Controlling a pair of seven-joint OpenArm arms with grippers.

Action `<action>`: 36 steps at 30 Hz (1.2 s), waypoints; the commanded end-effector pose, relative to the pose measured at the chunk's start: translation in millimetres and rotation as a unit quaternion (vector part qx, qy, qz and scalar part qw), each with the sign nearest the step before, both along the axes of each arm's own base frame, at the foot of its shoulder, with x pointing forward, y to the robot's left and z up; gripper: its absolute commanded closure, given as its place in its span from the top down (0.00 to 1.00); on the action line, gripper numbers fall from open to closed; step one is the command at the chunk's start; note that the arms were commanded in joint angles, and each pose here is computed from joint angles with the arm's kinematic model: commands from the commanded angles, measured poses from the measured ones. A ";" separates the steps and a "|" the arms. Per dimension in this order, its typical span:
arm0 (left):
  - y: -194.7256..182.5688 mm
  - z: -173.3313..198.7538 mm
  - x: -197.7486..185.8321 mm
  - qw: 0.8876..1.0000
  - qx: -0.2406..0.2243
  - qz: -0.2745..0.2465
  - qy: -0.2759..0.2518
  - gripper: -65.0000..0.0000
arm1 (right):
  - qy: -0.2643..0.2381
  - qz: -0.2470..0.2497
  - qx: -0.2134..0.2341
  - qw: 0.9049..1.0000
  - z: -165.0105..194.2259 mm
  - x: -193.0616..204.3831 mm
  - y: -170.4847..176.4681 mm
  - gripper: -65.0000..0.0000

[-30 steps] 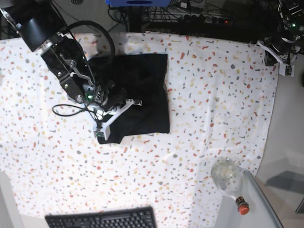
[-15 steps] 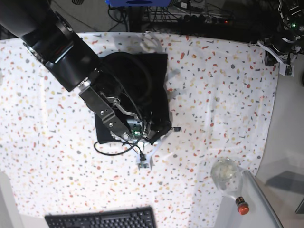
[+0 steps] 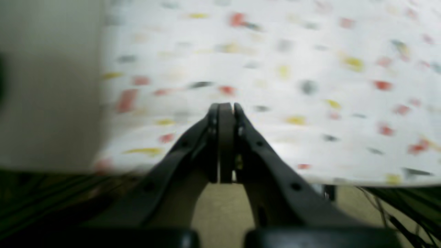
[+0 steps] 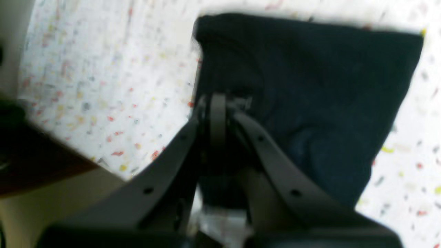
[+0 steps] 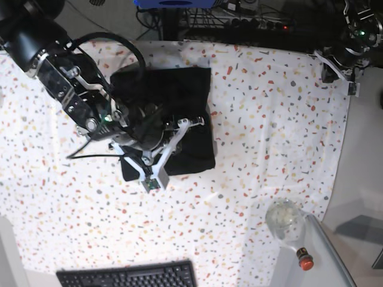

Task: Layout the t-shirt on the table in an organized manner, then fold the t-shirt properly
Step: 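Press and smooth the folded black shirt with the right gripper, then straighten the folded shirt's collar edge with the right gripper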

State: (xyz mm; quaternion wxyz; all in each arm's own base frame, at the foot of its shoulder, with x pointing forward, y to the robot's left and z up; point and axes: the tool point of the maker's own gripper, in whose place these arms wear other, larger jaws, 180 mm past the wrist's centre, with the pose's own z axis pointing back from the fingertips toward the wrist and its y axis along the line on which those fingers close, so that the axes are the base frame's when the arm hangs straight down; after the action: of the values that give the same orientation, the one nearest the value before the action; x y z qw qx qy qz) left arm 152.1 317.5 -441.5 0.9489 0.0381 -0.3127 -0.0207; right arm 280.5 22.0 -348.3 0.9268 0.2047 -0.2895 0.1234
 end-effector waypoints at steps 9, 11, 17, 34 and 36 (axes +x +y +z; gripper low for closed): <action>-3.1 1.6 1.1 1.000 -0.005 0.005 -0.011 0.00 | -0.001 -0.036 -0.034 0.999 -6.8 -18.5 -57.2 0.00; -1.0 2.0 0.4 1.000 -0.004 0.008 -0.011 0.00 | 0.010 -0.034 -0.030 0.999 -10.8 -31.3 -55.6 0.00; 1.9 3.0 -0.8 1.000 0.000 0.007 -0.010 0.00 | -0.013 -0.047 -0.067 0.997 -17.1 -19.1 -69.7 0.00; 7.6 5.3 -0.9 1.000 0.005 0.012 -0.012 0.00 | 0.003 -0.058 -0.095 0.994 -36.8 -22.2 -83.3 0.00; 9.4 6.3 -1.1 1.000 0.005 0.015 -0.014 0.00 | 0.011 -0.062 -0.102 0.993 -43.8 -23.5 -87.4 0.00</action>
State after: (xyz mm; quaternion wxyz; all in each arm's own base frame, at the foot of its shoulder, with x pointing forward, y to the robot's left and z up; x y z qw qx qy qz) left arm 145.5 321.0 -444.0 0.9497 0.0416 -0.3105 -0.0050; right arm 247.0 -64.9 -402.1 0.9581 0.0904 -0.2553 0.0927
